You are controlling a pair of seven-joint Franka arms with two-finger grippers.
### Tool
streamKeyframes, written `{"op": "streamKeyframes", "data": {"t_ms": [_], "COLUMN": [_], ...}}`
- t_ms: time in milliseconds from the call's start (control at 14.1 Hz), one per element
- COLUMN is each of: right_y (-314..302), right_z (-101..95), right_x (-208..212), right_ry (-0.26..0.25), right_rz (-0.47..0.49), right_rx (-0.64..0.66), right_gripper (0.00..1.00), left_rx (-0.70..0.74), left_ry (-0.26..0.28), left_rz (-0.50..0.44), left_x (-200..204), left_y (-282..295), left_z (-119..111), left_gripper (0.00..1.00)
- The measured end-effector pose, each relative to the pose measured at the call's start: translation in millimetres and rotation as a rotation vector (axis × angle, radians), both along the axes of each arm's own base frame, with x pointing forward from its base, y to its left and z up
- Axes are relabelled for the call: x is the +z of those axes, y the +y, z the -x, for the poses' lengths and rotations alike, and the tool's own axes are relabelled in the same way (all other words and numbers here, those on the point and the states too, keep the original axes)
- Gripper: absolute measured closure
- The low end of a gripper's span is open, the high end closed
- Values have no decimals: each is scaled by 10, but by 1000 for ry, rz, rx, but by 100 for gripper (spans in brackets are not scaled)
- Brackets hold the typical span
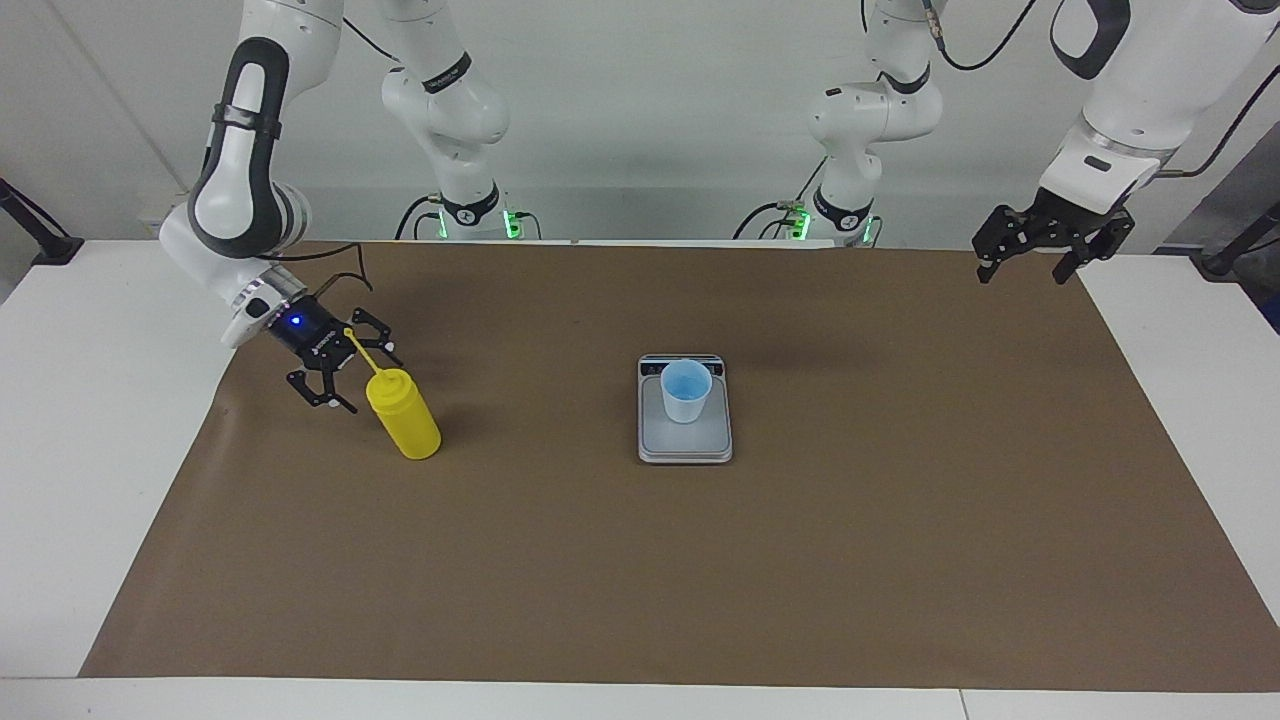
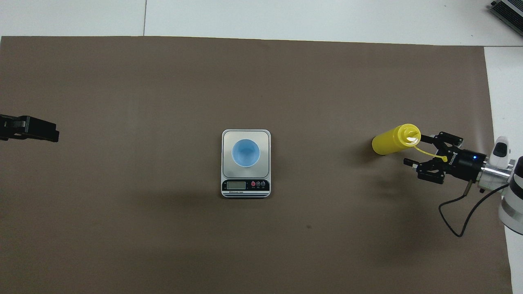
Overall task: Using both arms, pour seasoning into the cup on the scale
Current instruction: 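Grasp the yellow bottle around its body with the right gripper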
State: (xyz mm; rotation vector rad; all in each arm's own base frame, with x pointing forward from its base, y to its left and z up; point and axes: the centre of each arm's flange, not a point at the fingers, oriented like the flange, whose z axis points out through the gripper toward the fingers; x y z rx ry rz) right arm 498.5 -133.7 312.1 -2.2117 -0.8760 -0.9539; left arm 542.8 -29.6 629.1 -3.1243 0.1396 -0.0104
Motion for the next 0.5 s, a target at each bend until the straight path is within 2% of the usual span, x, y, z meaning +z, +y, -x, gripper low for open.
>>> {"op": "streamKeyframes", "data": {"t_ms": [356, 498], "right_y": [240, 299], "right_z": [-12, -36], "right_x": [-578, -672], "right_ry": [-81, -88], "right_rz": [-127, -139], "right_rx": [19, 26], "right_gripper": [0, 0], "left_rx": [37, 43], "left_ry": [0, 0], "left_rz": [6, 7], "left_x": [-2, -2], "left_y": [-5, -8], "left_z": [0, 0], "left_gripper": [0, 0]}}
